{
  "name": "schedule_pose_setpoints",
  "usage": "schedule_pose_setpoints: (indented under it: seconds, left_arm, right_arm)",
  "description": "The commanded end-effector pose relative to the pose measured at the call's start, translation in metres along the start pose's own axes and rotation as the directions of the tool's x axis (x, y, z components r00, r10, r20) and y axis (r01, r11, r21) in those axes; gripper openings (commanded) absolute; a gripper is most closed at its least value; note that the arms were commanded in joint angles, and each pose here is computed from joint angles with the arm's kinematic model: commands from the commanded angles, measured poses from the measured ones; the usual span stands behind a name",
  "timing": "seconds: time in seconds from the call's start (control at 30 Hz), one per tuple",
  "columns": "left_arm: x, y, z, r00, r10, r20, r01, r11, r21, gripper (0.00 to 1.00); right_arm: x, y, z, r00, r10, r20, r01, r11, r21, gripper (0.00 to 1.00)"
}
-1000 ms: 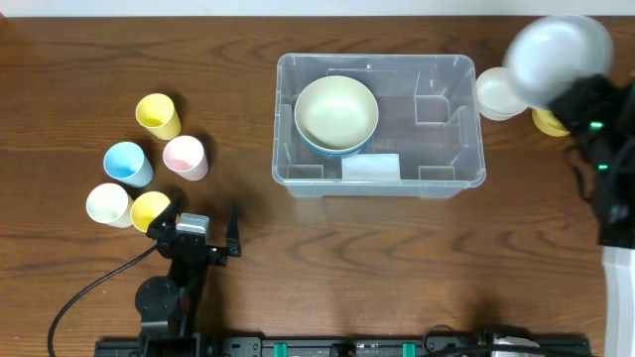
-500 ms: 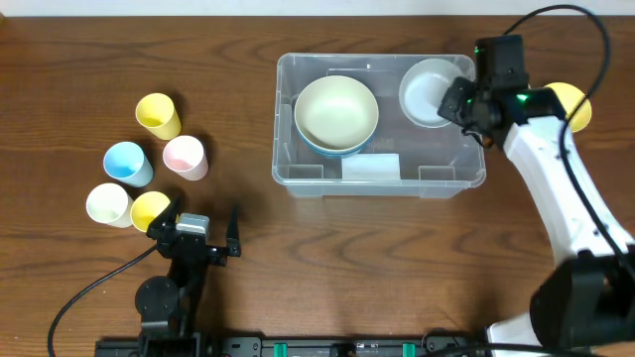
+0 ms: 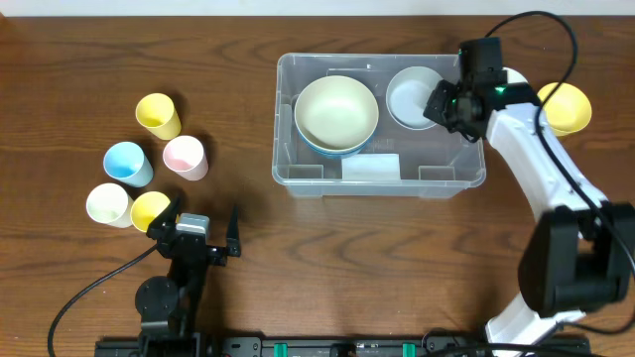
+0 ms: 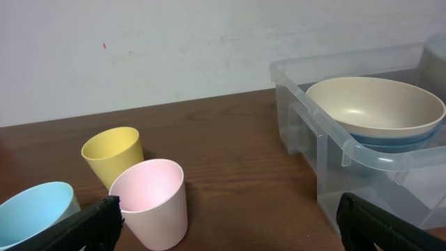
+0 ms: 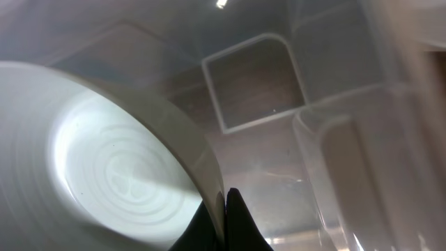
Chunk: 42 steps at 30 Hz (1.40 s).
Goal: Pack container
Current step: 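Carry the grey bowl and lower it into the bin's right side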
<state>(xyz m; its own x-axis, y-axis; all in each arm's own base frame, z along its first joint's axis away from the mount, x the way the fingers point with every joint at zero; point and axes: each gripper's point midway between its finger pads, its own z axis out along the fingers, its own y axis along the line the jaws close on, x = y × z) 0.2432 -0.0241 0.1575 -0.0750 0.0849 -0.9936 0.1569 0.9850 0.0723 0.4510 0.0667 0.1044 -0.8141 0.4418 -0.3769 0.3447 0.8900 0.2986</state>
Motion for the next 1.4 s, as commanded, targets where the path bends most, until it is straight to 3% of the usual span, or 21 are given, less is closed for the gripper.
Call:
schedule_pose_setpoints:
  seconds: [0.0,0.2,0.77,0.93,1.03,1.17,1.37]
  left_arm:
    - [0.015,-0.003,0.001,0.999,-0.003,-0.043,0.004,1.0,0.013,0.98]
    - [0.015,-0.003,0.001,0.999,-0.003,-0.043,0.003,1.0,0.013,0.98]
    - [0.015,-0.003,0.001,0.999,-0.003,-0.043,0.004,1.0,0.013,0.98]
    - [0.015,-0.003,0.001,0.999,-0.003,-0.043,0.003,1.0,0.013,0.98]
    - [0.015,-0.003,0.001,0.999,-0.003,-0.043,0.004,1.0,0.013,0.98]
    - [0.015,-0.003,0.001,0.999,-0.003,-0.043,0.004,1.0,0.013,0.98]
    - [0.015,-0.003,0.001,0.999,-0.003,-0.043,0.003,1.0,0.013,0.98]
  right_arm:
    - [0.0,0.0,0.014,1.0,0.002,-0.005,-0.002,1.0,0.004,0.02]
    - [-0.002,-0.008,0.026,1.0,0.019,0.002,-0.019,0.999,0.039,0.09]
    - [0.011,-0.015,0.053,0.998,0.031,-0.053,-0.028,0.998,0.059,0.09]
    - [0.01,-0.014,0.053,0.998,0.031,-0.049,-0.028,0.998,0.056,0.28]
    - [0.01,-0.014,0.053,0.998,0.03,-0.048,-0.028,0.998,0.056,0.47]
    - [0.005,-0.011,0.051,0.999,-0.01,-0.036,0.012,0.999,0.045,0.59]
    - [-0.048,0.022,-0.009,0.991,-0.118,0.07,0.119,0.993,-0.007,0.77]
